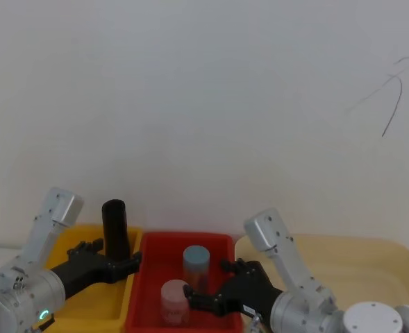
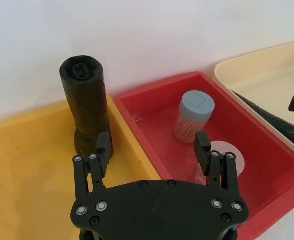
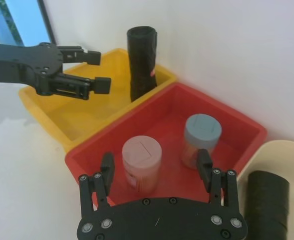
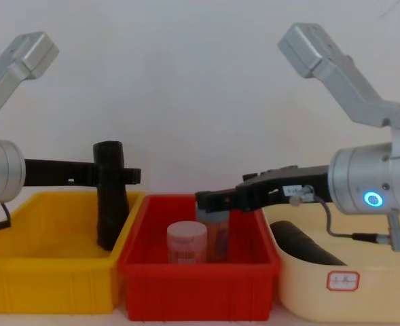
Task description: Pick up the garbage bag with the one hand and transfer it to the other hand.
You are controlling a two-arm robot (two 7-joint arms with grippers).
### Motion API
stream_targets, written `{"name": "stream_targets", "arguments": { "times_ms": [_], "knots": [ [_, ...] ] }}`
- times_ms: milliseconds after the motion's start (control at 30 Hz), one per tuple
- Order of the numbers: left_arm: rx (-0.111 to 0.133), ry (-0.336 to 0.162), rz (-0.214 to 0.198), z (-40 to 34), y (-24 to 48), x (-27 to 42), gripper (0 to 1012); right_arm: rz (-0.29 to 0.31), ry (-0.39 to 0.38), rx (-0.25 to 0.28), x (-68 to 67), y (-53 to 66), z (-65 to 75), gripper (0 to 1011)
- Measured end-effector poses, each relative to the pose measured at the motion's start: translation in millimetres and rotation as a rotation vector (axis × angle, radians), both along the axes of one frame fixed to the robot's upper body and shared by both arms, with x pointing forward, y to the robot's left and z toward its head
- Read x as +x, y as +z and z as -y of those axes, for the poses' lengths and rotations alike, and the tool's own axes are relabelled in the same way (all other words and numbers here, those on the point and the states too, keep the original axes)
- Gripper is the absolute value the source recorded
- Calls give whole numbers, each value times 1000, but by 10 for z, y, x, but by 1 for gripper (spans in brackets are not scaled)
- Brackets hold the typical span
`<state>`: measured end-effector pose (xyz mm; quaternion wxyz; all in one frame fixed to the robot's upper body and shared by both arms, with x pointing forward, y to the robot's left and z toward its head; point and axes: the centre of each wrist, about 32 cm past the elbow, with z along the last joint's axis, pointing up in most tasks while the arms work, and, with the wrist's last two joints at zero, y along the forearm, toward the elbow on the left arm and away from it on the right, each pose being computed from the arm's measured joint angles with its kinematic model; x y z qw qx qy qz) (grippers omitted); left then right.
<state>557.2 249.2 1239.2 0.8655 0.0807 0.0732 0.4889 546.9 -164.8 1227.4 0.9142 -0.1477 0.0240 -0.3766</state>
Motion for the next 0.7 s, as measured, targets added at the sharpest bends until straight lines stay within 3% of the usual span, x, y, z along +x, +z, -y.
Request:
{"name": "stream_targets", "arguments": {
  "times_ms": [433,700],
  "knots": [
    [3,6,-6,-1,-17,-2,1001,-44,71,-14,182,52,-130,1001],
    [4,7,-7,-2,-22,-2,1002,-75,100,-48,286,8,-218,1001]
  ]
}}
